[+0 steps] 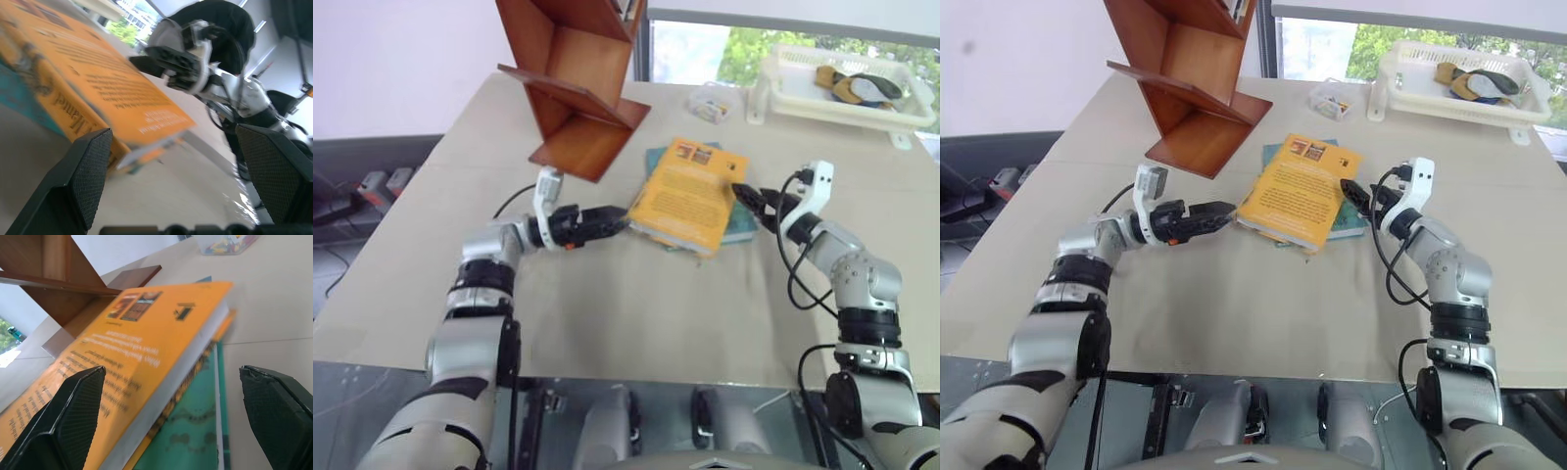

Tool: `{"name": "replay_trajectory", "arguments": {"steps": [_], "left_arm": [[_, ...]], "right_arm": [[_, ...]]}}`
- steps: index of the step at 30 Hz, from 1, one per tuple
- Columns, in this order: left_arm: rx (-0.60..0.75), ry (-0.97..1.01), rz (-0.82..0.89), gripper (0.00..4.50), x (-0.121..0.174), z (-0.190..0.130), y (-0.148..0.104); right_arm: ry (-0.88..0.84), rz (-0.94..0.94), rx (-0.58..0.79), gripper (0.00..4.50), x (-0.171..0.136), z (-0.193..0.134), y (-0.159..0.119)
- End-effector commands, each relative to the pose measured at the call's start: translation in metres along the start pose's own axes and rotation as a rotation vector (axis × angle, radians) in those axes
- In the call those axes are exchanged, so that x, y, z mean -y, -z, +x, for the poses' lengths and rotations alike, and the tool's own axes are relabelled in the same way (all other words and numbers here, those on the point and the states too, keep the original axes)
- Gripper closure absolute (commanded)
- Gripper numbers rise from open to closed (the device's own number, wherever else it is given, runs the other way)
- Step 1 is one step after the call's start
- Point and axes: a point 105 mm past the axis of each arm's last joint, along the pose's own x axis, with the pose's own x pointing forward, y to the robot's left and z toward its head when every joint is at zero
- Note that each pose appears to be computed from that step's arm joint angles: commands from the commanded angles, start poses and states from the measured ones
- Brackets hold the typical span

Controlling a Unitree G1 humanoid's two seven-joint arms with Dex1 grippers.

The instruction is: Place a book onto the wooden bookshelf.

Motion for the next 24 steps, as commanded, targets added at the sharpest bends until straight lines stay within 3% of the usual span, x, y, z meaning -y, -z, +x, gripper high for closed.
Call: {"name": "replay_trajectory", "arguments": {"steps": [1,11,15,20,24], "left_arm": [[0.011,0.081,0.040,0.06,0.023,0.005,-0.010],[0.012,0.149,0.042,0.06,0.061,0.019,0.005],[0.058,0.105,0.074,0.06,0.059,0.011,-0.005],[0.059,0.011,0.209,0.06,0.056,-0.012,-0.027],[-0.051,-0.073,0.377,0.06,0.061,-0.027,-0.032]], "right_arm": [[-0.047,-0.051,0.023,0.00,-0.008,0.006,-0.018],[-0.110,-0.088,-0.031,0.00,-0.017,0.023,-0.015],[-0.113,-0.099,-0.040,0.00,-0.015,0.026,-0.013],[-0.139,-0.109,-0.037,0.00,-0.018,0.034,-0.015],[-0.154,-0.120,-0.036,0.00,-0.018,0.041,-0.017]]}}
